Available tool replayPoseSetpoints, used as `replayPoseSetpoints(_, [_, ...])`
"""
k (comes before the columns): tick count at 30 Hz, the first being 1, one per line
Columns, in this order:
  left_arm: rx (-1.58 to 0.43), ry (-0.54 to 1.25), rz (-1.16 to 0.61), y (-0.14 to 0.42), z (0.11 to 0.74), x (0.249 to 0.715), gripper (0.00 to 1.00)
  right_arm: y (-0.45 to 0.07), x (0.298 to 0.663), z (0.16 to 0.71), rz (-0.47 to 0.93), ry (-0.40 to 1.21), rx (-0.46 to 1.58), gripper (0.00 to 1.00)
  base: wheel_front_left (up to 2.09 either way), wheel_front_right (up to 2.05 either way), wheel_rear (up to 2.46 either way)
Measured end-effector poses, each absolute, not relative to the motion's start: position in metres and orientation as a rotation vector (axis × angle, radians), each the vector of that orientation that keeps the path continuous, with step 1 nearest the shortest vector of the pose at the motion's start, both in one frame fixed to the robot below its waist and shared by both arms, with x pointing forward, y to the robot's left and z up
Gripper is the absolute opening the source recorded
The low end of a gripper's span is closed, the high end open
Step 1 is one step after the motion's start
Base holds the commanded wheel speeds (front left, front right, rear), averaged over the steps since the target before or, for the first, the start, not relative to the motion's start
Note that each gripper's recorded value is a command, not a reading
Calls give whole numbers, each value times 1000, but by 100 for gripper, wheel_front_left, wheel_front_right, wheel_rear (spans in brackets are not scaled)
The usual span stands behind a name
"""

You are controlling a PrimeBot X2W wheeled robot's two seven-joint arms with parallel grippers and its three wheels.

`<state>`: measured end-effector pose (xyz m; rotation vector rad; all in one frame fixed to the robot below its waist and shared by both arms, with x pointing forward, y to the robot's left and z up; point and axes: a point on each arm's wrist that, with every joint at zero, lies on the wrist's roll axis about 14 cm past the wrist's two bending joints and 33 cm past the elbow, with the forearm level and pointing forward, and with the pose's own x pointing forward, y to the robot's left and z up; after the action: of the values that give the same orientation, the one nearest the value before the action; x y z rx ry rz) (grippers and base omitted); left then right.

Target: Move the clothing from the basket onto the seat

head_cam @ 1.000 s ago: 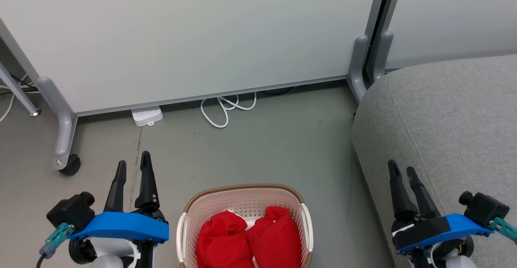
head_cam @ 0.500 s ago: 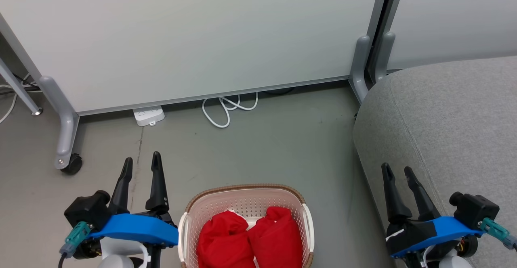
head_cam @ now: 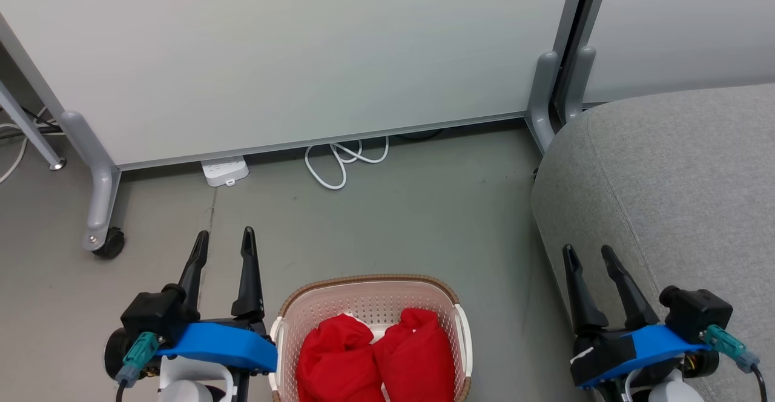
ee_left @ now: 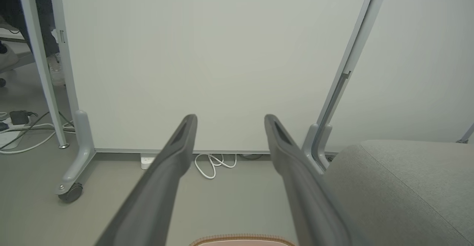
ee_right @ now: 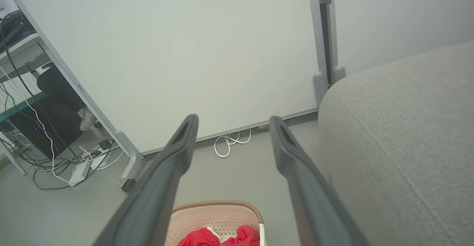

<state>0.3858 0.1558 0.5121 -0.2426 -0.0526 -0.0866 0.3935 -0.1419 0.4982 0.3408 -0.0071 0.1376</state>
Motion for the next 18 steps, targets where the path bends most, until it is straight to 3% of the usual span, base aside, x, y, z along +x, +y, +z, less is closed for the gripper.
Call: replayPoseSetpoints(18, [-103,-68,-127,147,511,387,100,-135,397,499,173,-31,201,100,0,0,0])
